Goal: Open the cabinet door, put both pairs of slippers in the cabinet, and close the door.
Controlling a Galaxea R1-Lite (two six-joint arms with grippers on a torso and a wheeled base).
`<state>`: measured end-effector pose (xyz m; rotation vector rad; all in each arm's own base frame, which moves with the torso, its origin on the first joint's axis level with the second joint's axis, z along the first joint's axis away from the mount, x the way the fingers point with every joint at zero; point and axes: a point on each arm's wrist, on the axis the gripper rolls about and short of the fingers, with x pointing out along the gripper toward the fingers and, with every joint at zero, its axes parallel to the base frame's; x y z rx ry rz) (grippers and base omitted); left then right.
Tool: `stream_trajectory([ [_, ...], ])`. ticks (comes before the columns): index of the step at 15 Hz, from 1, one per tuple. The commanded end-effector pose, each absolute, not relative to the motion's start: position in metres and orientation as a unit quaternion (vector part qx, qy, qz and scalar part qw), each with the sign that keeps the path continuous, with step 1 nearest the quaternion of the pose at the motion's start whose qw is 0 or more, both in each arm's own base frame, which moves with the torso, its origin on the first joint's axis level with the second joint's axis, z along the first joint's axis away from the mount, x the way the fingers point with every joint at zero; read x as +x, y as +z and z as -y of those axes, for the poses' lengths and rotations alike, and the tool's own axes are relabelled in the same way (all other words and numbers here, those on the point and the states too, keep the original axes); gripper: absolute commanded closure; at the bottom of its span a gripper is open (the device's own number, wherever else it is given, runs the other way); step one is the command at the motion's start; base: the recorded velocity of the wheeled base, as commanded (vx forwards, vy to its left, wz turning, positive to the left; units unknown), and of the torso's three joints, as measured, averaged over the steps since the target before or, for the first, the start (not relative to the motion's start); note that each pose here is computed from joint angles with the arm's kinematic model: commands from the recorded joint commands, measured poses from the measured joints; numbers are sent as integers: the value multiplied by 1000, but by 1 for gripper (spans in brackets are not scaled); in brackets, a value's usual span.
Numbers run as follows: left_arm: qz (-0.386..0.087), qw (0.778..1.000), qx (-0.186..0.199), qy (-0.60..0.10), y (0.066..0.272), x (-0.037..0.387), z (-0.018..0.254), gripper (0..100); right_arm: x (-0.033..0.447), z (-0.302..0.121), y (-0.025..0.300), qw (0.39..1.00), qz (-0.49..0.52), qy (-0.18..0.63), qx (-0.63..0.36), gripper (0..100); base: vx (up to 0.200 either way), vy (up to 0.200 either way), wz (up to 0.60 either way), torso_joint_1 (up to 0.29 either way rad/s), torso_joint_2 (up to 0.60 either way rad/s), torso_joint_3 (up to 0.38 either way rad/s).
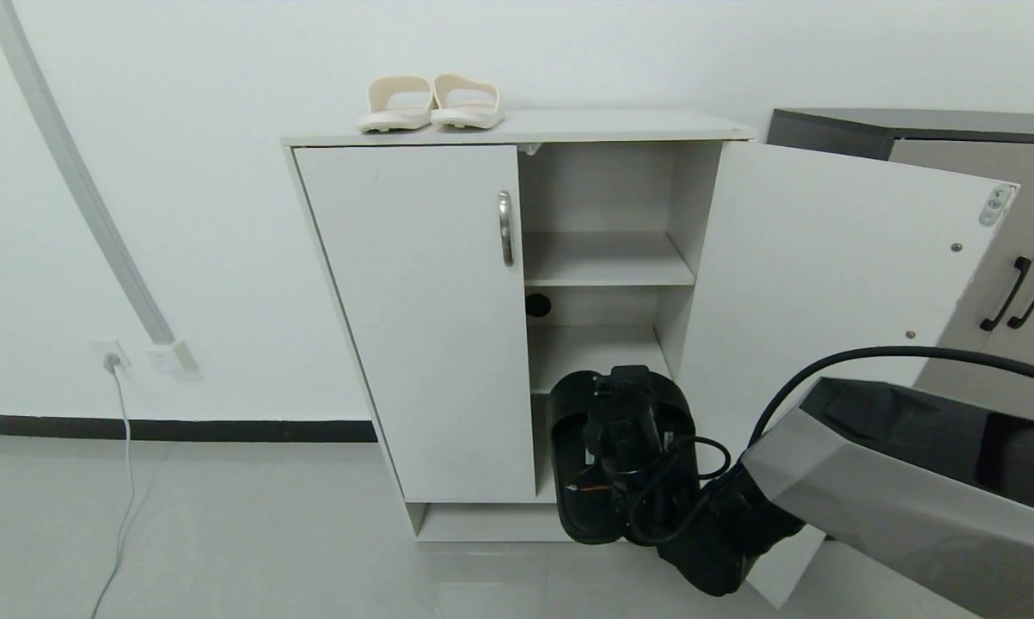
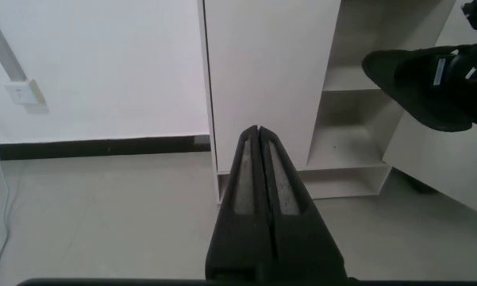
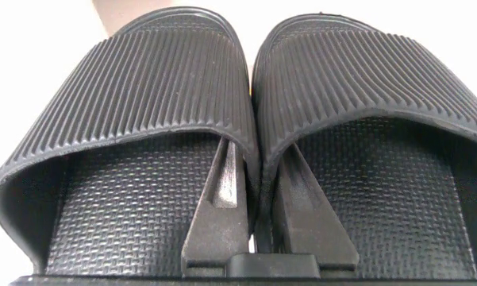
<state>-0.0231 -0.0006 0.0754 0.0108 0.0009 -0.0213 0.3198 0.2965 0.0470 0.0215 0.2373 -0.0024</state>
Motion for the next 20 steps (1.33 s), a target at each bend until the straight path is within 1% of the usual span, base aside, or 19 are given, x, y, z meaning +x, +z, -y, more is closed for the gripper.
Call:
stream_trajectory([
  [1,-1,1000,5,-11,75,-23,1,100,321,-297,37,992,-128,-2,4,100,0,0,0,0,0,0],
  [6,-2,1000,5,-11,75,-23,1,100,322,-296,25,990,-142,0,5,100,0,0,0,0,0,0],
  [8,-1,1000,5,-11,75,-23,1,100,321,-296,21,989,-147,0,1,100,0,0,0,0,2,-122],
  [16,-2,1000,5,-11,75,-23,1,100,320,-294,14,987,-160,4,-8,100,0,0,0,2,1,-189],
  [20,-2,1000,4,-11,75,-23,1,100,321,-296,15,988,-151,4,17,100,0,0,0,6,5,-181],
])
